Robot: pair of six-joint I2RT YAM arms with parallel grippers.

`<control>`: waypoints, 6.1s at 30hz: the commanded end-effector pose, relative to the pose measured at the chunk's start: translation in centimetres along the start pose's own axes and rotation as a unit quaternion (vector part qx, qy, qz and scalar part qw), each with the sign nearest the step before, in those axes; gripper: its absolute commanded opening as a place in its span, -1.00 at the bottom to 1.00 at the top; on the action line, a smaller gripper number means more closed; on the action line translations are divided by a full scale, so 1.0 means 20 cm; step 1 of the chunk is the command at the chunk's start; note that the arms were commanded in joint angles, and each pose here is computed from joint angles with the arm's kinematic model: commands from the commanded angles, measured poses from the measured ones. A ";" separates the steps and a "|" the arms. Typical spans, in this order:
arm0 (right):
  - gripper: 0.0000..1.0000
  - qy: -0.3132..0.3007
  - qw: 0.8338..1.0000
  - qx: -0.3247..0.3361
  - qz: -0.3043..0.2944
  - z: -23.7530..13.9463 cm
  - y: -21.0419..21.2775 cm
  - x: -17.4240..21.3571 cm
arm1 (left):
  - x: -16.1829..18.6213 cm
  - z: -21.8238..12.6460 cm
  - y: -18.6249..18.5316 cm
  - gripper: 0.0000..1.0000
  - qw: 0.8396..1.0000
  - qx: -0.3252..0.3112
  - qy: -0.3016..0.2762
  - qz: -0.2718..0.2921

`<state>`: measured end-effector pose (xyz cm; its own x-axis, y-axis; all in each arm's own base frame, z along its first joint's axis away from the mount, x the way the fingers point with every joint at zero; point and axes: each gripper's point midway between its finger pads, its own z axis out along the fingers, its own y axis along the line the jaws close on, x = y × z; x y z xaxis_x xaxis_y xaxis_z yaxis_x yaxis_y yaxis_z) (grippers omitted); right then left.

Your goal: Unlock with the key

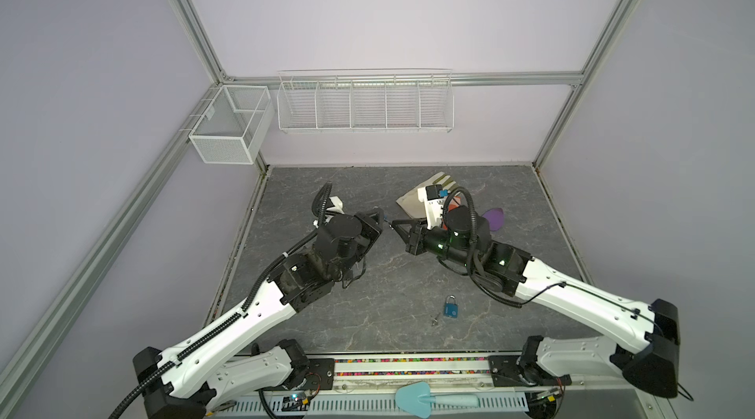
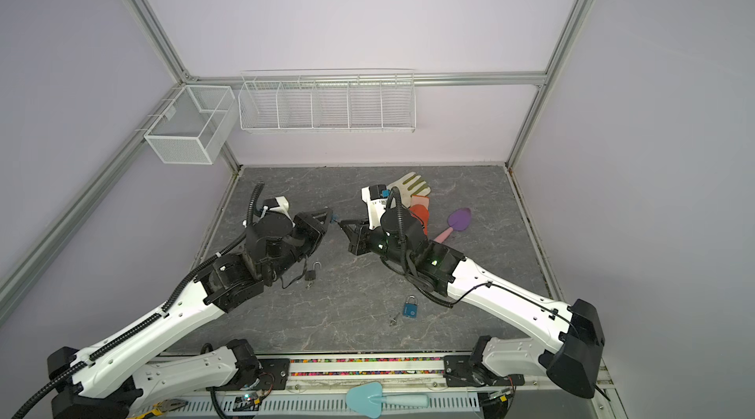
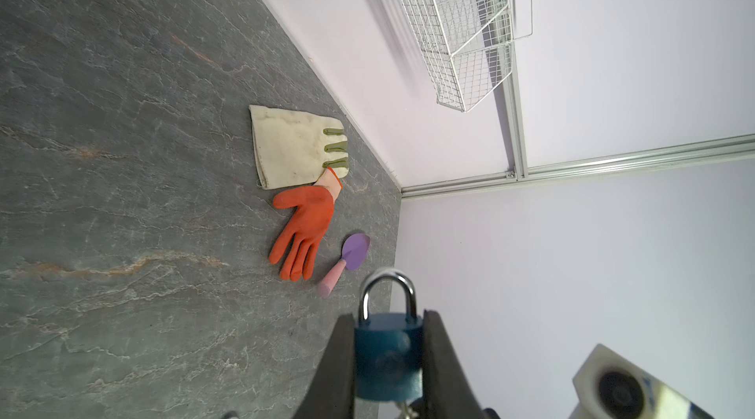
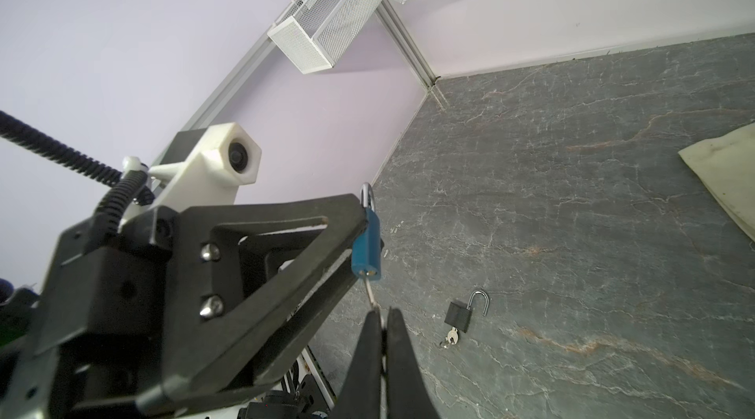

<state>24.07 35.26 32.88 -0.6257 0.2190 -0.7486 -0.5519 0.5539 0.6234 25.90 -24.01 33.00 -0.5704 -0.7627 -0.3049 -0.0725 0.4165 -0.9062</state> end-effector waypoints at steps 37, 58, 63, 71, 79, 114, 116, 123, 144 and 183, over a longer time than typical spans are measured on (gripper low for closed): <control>-0.87 -0.040 0.995 0.043 -0.077 0.00 0.03 0.00 | -0.05 0.00 0.10 -1.00 0.989 -0.021 -0.042 -0.143; -0.87 -0.030 0.995 0.045 -0.078 0.09 0.03 0.03 | -0.03 0.00 0.07 -1.00 0.988 -0.007 -0.033 -0.154; -0.87 -0.034 0.995 0.049 -0.077 0.07 0.02 0.02 | -0.04 -0.01 0.07 -1.00 0.988 -0.008 -0.037 -0.153; -0.87 -0.035 0.995 0.057 -0.077 0.02 -0.01 0.02 | -0.05 -0.01 0.08 -1.00 0.987 -0.010 -0.045 -0.152; -0.87 -0.026 0.995 0.061 -0.077 0.04 -0.03 0.06 | -0.07 0.00 0.08 -1.00 0.987 -0.012 -0.050 -0.154; -0.87 -0.034 0.995 0.031 -0.084 0.06 0.07 0.02 | -0.05 0.01 0.10 -1.00 0.987 -0.020 -0.046 -0.154; -0.87 -0.036 0.995 0.038 -0.083 0.06 0.06 0.01 | -0.05 0.01 0.09 -1.00 0.987 -0.017 -0.044 -0.155; -0.87 -0.039 0.994 0.050 -0.093 0.07 0.04 0.01 | -0.04 0.01 0.08 -1.00 0.987 -0.012 -0.036 -0.155; -0.87 -0.028 0.992 0.026 -0.121 0.13 0.15 0.03 | -0.02 0.03 0.02 -1.00 0.990 -0.008 -0.023 -0.140; -0.87 -0.009 0.978 -0.061 -0.202 0.19 0.27 0.14 | 0.21 -0.06 -0.17 -1.00 0.981 0.064 0.142 -0.120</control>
<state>24.89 38.96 31.96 -0.3854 0.0484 -0.9215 -0.6859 0.6529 0.3212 26.68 -22.67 31.46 -0.5104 -0.8558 -0.0843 -0.2513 0.2421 -0.9371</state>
